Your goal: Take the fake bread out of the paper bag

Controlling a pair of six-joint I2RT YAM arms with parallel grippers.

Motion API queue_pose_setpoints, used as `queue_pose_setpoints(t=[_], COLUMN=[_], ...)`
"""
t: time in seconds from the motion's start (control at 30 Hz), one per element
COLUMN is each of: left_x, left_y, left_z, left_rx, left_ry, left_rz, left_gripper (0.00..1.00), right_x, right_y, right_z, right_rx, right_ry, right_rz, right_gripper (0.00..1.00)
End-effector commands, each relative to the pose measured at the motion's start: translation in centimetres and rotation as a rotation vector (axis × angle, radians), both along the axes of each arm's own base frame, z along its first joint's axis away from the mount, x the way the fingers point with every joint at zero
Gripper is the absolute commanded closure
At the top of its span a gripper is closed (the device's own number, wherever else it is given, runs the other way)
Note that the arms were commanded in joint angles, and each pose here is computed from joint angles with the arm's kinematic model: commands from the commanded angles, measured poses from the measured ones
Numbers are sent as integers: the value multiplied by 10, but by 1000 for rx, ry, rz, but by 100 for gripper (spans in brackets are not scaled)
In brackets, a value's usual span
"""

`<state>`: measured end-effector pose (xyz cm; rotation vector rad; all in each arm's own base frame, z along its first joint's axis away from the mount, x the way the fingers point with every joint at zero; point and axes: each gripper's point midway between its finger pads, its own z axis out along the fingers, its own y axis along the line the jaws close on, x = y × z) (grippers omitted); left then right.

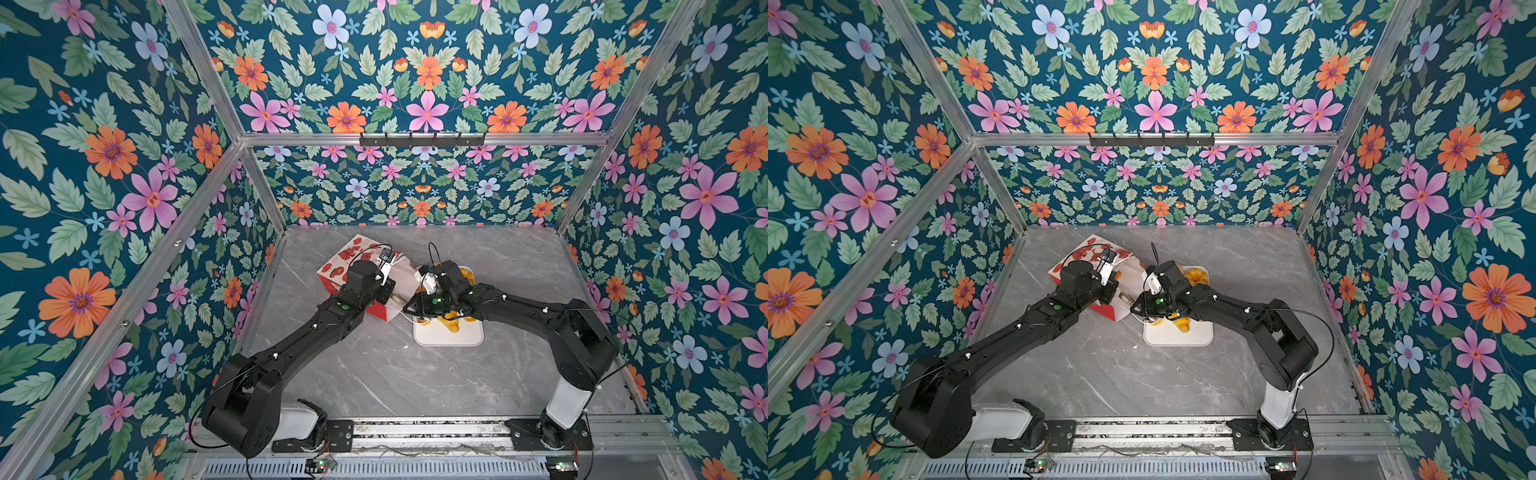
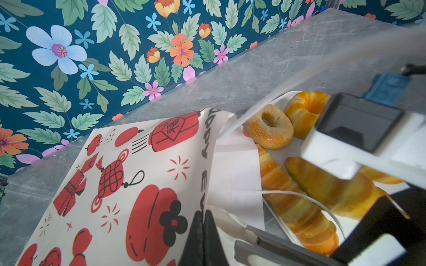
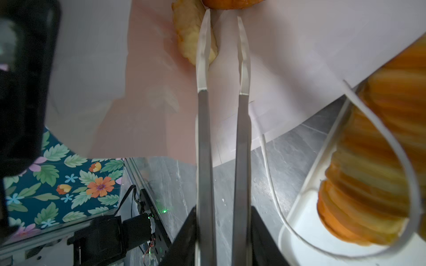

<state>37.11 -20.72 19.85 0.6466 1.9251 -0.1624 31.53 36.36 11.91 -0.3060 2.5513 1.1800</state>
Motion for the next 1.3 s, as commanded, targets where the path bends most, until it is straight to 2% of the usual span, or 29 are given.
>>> queue_pose_setpoints(t=[0.0,0.53,0.8,1.27], left_x=[1,-5,-9,-10], left_y=[-5,-12,-15,-22], left_z=[11,8,9,9], left_rx=[-29,-65,-78,-97], left_ry=[-33,-32,-33,-33], left_rz=[-22,-63,-82,-105], left_gripper=[100,100,100,100], right_x=[11,37,45,45], right_y=[7,-5,5,11], right_z=[9,-1,1,-10], right_rx=[50,35,54,-13], right_ry=[-12,-12,-3,12], right_rz=[-35,-161,-154,-125], right_gripper=[67,64,64,65])
